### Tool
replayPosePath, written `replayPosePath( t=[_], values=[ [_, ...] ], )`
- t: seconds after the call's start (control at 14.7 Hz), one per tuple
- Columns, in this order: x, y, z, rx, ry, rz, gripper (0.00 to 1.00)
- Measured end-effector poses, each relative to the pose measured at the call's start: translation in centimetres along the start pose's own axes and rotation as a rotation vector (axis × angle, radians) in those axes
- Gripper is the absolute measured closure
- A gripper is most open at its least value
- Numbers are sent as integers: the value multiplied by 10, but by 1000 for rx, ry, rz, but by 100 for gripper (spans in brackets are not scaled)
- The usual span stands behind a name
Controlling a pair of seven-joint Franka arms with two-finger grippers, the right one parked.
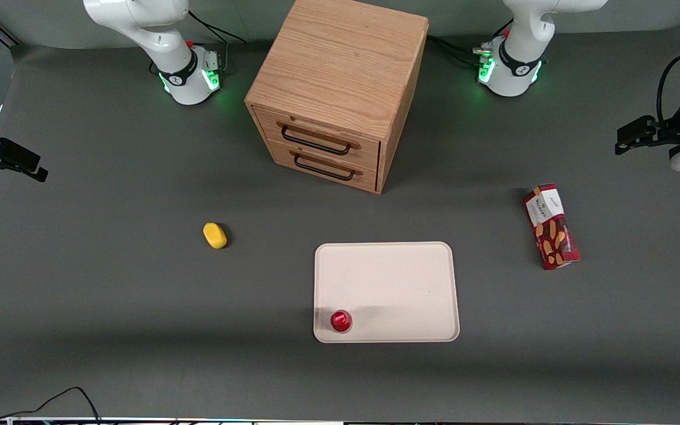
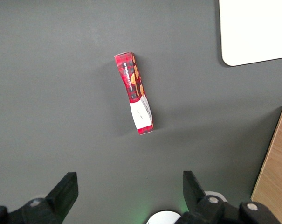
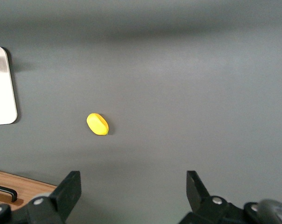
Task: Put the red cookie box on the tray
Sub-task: 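Move the left gripper down over the red plaid shortbread box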
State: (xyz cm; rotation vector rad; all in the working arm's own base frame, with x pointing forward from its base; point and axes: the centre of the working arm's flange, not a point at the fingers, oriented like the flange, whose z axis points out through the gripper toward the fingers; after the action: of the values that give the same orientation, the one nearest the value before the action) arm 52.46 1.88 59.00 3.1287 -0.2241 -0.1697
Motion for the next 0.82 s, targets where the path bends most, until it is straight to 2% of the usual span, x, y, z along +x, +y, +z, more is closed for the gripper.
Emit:
replayPosePath(
  t=[0.27,0.48,0.61,0.68,0.82],
  values=[
    [3,0,-5,6,7,3,0],
    [11,0,7,3,-39,14,0],
    [24,-1,35,3,-73,14,0],
    [33,-2,58,5,-75,13,0],
    [47,-8,122,11,-52,2,0]
  ],
)
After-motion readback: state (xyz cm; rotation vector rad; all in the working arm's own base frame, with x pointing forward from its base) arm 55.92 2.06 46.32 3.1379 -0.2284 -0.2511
